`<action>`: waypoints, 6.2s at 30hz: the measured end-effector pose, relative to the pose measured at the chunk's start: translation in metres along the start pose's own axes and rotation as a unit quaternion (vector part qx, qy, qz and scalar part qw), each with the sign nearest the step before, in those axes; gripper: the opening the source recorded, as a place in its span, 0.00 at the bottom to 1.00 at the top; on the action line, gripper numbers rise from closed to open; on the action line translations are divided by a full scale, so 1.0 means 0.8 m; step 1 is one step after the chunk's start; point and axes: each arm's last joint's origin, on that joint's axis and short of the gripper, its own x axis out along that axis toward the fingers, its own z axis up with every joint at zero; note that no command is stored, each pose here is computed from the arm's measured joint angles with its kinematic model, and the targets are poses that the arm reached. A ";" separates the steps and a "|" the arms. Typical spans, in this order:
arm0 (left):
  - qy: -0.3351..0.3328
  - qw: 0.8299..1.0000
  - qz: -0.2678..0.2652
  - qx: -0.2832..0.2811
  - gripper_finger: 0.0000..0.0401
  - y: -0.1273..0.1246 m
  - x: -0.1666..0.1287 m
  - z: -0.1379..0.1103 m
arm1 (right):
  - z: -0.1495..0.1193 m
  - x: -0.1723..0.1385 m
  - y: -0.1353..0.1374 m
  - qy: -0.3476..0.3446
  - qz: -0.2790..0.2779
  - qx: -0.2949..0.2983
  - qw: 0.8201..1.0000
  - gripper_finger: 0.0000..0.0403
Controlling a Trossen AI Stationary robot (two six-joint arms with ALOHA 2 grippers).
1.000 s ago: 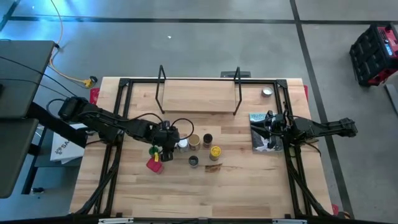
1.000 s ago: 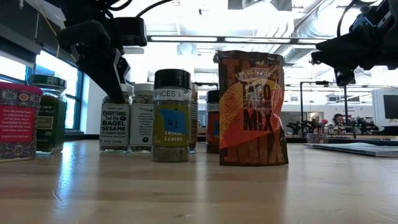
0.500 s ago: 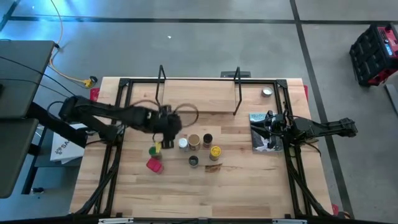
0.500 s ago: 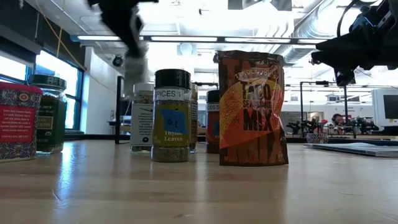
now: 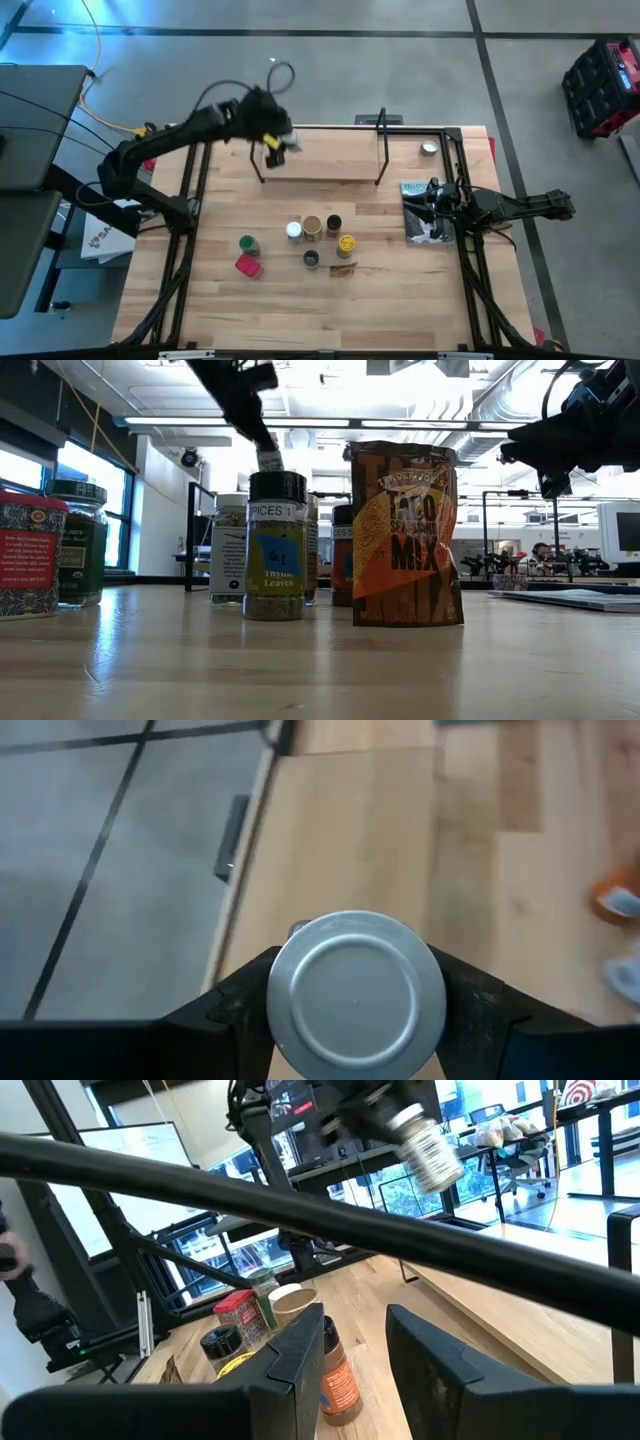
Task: Shelf spices
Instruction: Put the left white seasoning bottle on the shelf, then put the green seasoning bottle on the shelf
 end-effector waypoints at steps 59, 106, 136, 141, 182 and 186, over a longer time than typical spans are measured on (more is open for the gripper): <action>0.167 0.981 -0.097 -0.015 0.50 0.154 0.124 -0.103 | -0.009 0.007 -0.002 0.034 -0.036 0.036 0.998 0.26; 0.220 0.974 -0.043 0.008 0.64 0.145 0.094 -0.092 | -0.009 0.007 -0.002 0.034 -0.036 0.038 0.998 0.26; -0.046 0.998 -0.022 -0.037 0.64 -0.153 -0.069 -0.028 | -0.009 0.007 -0.001 0.035 -0.026 0.045 0.998 0.26; -0.017 0.995 0.010 -0.098 0.63 -0.214 -0.075 -0.070 | -0.009 0.007 -0.001 0.035 -0.026 0.044 0.998 0.26; 0.209 0.967 0.004 -0.145 0.64 -0.338 -0.066 -0.136 | -0.009 0.007 -0.001 0.038 -0.026 0.030 0.998 0.26; 0.209 0.968 0.005 -0.140 0.64 -0.334 -0.063 -0.134 | -0.009 0.007 -0.001 0.038 -0.026 0.030 0.998 0.26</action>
